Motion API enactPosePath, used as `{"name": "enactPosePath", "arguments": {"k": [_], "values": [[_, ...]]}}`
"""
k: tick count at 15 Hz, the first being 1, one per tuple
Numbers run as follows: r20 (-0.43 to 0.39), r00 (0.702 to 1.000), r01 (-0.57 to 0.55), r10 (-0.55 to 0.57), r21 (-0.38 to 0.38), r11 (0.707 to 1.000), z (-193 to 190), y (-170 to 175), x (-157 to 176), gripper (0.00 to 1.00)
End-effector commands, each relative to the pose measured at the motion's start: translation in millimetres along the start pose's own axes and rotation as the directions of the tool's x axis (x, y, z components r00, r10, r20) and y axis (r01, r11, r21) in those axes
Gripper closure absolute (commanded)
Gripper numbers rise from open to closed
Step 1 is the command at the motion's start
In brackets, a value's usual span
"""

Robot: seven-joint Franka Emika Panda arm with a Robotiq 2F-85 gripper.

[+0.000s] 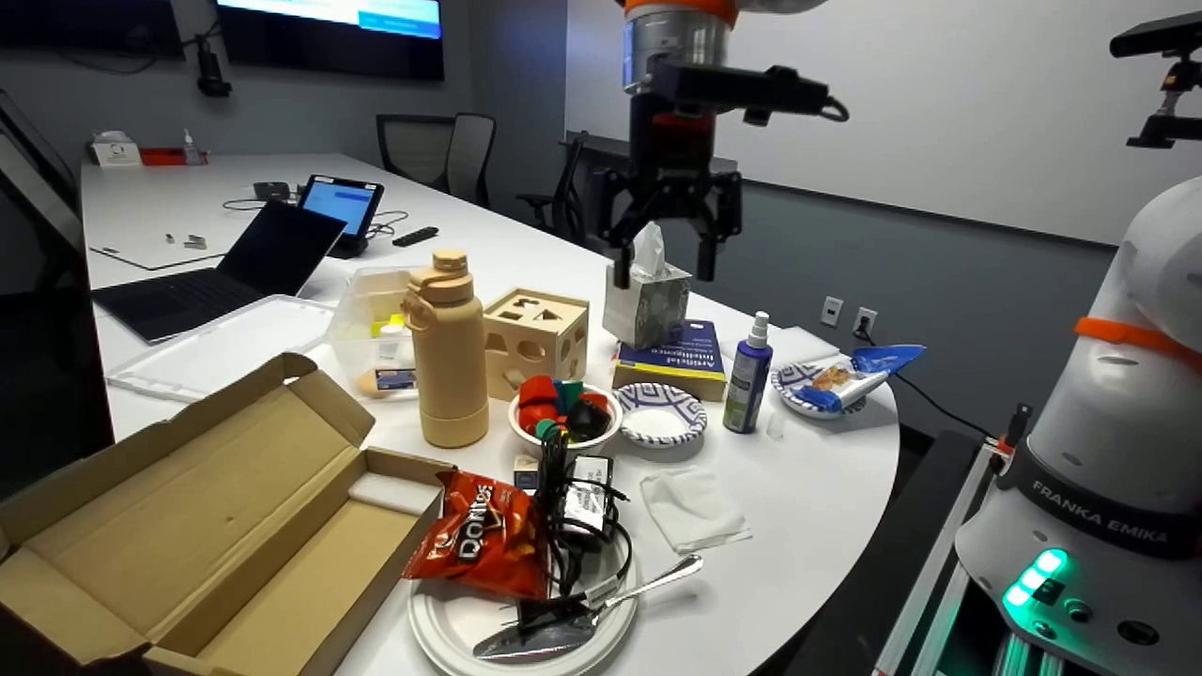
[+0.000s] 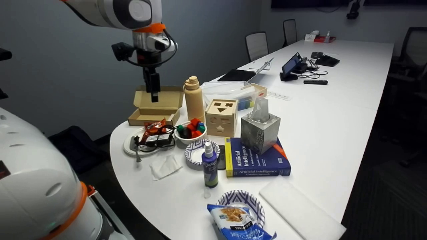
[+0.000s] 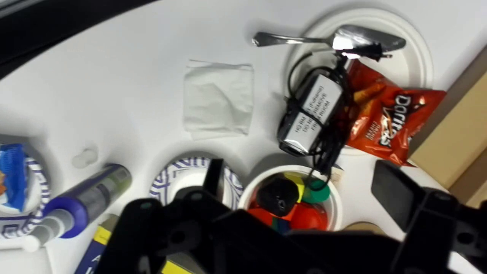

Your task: Put the charger inside the box

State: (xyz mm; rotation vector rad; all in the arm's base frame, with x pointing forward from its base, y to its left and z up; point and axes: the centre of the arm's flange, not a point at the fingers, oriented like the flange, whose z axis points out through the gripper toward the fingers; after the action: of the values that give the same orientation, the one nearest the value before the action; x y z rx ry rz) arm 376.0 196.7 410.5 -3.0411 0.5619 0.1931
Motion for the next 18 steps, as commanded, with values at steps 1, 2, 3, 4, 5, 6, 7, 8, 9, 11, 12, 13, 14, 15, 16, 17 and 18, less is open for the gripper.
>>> {"name": "enactPosePath", "arguments": {"k": [1,2,3,4,5,6,7,8,9,11,12,13,14,15,16,17,18], "values": [[-0.026,0.998,-0.058,0.060,0.062,0.996,34.5,-64.7,19.7,0.00],[-0.029,0.996,-0.078,0.081,0.076,0.994,43.4,-75.0,15.8,0.00],[-0.028,0.994,-0.105,0.107,0.083,0.991,53.8,-81.6,11.9,0.00],[-0.021,0.991,-0.133,0.135,0.086,0.987,64.5,-86.8,8.1,0.00],[-0.017,0.987,-0.159,0.161,0.086,0.984,73.2,-91.5,5.1,0.00],[-0.013,0.982,-0.188,0.190,0.078,0.979,83.0,-95.5,1.7,0.00],[-0.017,0.976,-0.216,0.218,0.067,0.974,92.2,-97.8,0.1,0.00],[-0.021,0.970,-0.240,0.242,0.062,0.969,101.5,-99.6,-1.3,0.00],[-0.027,0.965,-0.260,0.262,0.058,0.964,110.2,-100.4,-1.0,0.00],[-0.043,0.953,-0.299,0.301,0.045,0.953,126.8,-98.6,2.0,0.00],[-0.052,0.945,-0.322,0.324,0.038,0.946,134.6,-96.8,4.2,0.00],[-0.056,0.938,-0.340,0.342,0.036,0.940,141.9,-94.4,7.4,0.00],[-0.056,0.930,-0.363,0.364,0.028,0.931,149.8,-91.3,10.3,0.00],[-0.055,0.923,-0.380,0.380,0.022,0.925,156.4,-89.4,13.0,0.00],[-0.054,0.917,-0.396,0.396,0.013,0.918,163.2,-87.1,15.7,0.00],[-0.049,0.911,-0.410,0.410,0.009,0.912,169.9,-85.6,18.0,0.00],[-0.043,0.907,-0.420,0.420,0.005,0.908,176.6,-85.0,19.2,0.00]]}}
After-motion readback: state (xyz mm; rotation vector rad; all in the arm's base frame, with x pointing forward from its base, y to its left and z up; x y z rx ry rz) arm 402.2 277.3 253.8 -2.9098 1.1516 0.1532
